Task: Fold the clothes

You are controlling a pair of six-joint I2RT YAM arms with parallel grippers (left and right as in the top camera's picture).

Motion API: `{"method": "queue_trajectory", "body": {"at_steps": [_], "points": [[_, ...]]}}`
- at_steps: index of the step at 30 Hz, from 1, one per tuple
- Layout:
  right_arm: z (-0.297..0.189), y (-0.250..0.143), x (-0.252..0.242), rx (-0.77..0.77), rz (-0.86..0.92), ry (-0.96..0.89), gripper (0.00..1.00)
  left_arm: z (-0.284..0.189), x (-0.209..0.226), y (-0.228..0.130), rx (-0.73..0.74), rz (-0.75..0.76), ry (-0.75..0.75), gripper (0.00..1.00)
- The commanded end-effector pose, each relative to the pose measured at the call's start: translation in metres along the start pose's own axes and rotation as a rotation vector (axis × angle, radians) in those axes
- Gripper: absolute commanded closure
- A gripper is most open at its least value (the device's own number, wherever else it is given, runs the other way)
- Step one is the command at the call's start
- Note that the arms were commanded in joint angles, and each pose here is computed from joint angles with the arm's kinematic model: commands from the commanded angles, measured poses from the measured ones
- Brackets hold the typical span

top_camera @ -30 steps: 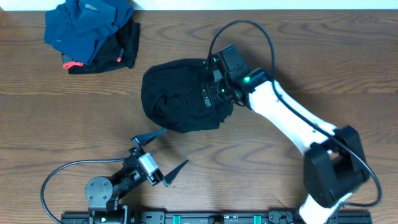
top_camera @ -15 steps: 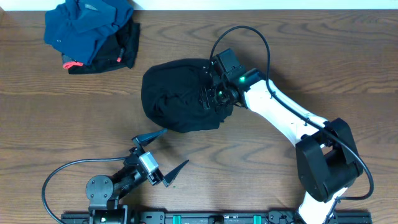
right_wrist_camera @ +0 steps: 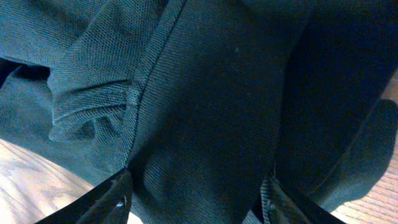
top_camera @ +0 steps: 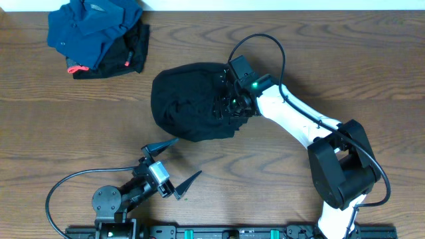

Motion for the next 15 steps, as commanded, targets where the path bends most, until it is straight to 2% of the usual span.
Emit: {"method": "queue_trajectory", "body": {"at_steps": [1,3,5,10,11,13,15], "points": [[0.004,-0.001,0.003,0.005,0.017,0.009,0.36,0.0,-0.001,-0.001,-0.001,-0.009,-0.012,0.02],[0.004,0.0,0.005,-0.004,0.012,0.017,0.37,0.0,-0.001,-0.001,-0.001,-0.009,-0.012,0.02],[0.004,0.003,0.008,-0.019,0.006,0.031,0.43,0.0,-0.001,-0.001,-0.001,-0.009,-0.012,0.02],[0.004,0.005,0.016,-0.045,0.009,0.064,0.66,0.0,-0.001,-0.001,-0.002,-0.009,-0.013,0.02],[0.004,0.005,0.017,-0.045,0.007,0.065,0.75,0.0,-0.001,-0.001,-0.002,-0.009,-0.013,0.02],[0.005,0.004,0.018,-0.045,0.003,0.066,0.99,0.0,-0.001,-0.001,-0.002,-0.009,-0.013,0.02],[0.004,0.005,0.019,-0.051,0.001,0.071,0.99,0.0,-0.001,-0.001,-0.001,-0.01,-0.013,0.02]]}}
Point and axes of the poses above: each gripper's point midway between its finger pads, its own z axis out along the fingers, its own x axis along the line the jaws close on, y = z × x, the point moved 7 cm from there along -z, back along the fingers, and after that the axes turned 11 degrees about z, right-handed, at the moved point
